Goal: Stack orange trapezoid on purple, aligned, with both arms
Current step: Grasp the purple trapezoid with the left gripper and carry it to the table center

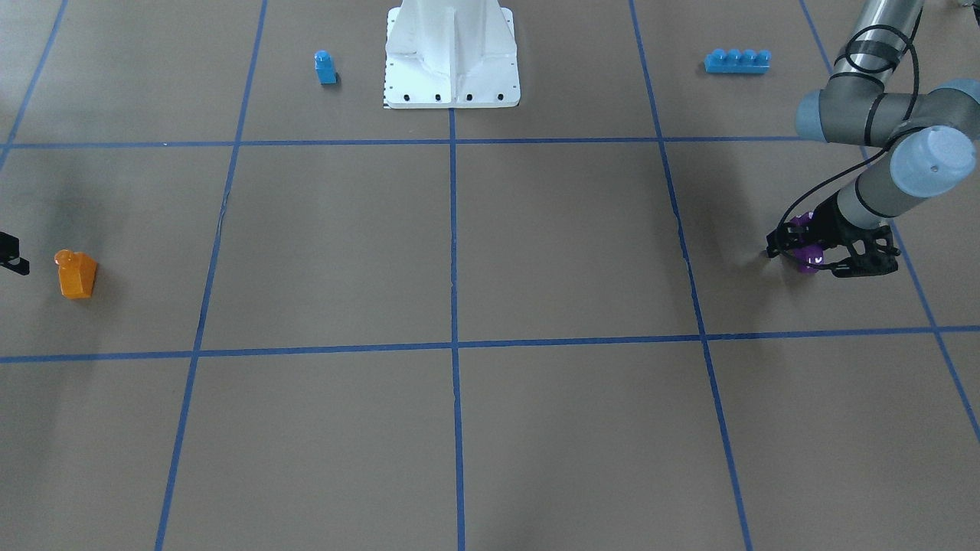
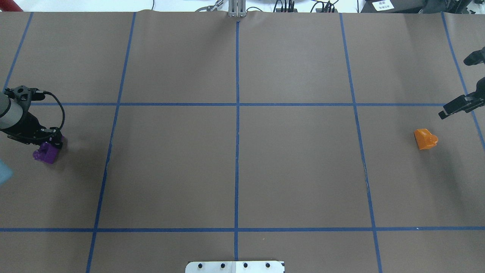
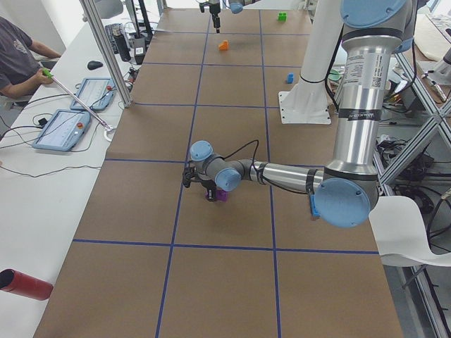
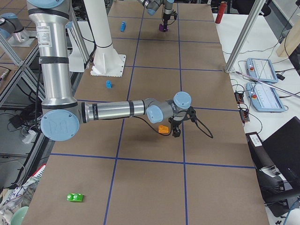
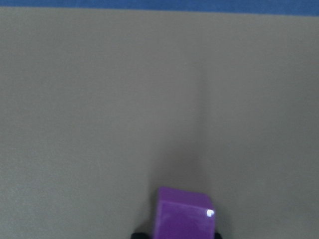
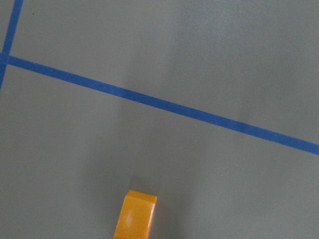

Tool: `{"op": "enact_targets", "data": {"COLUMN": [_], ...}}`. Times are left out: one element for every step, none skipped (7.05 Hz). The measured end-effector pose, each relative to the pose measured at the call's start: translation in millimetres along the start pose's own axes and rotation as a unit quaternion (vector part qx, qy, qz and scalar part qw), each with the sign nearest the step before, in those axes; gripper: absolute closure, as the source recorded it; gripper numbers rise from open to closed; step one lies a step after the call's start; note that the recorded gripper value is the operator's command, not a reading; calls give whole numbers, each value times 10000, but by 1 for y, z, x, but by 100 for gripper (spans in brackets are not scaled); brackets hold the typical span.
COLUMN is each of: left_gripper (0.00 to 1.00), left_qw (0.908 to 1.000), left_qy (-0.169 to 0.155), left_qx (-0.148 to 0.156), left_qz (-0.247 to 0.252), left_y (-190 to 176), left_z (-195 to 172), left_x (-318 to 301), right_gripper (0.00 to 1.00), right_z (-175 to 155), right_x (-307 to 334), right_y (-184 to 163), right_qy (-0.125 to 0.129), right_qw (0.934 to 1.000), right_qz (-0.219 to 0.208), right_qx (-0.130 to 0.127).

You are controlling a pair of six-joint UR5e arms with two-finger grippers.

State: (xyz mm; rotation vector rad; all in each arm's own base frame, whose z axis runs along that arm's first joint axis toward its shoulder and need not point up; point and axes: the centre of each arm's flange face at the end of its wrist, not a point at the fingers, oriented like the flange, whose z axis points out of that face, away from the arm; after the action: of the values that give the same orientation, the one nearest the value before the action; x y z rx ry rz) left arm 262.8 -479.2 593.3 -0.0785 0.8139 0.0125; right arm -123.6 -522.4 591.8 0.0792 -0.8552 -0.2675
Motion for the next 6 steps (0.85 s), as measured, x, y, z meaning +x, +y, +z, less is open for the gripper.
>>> {"op": "enact_targets", "data": {"left_gripper": [100, 100, 100, 100, 100, 100], "left_qw": [10000, 9999, 9997, 9995, 9995, 9996], "left_qy": [21, 59, 141, 208, 192, 162], "left_qx": [42, 86, 157, 212, 204, 175], "left_qz": [32, 56, 87, 103, 111, 177], "left_y": [1, 1, -3, -18, -38, -51], "left_z": [-5, -10, -20, -37, -54, -69], "left_x": [4, 10, 26, 62, 115, 183], "right_gripper": [0, 0, 0, 0, 0, 0], "right_z": [2, 4, 5, 5, 5, 4], "right_x": [-2, -3, -3, -4, -4, -5], "right_y": [0, 0, 0, 0, 0, -1], "right_qy": [1, 7, 10, 11, 11, 12], "right_qw": [10000, 10000, 10000, 10000, 10000, 10000], "right_qz": [-14, -27, -32, -35, -41, -44], "right_qx": [-17, -32, -40, -39, -37, -35]}}
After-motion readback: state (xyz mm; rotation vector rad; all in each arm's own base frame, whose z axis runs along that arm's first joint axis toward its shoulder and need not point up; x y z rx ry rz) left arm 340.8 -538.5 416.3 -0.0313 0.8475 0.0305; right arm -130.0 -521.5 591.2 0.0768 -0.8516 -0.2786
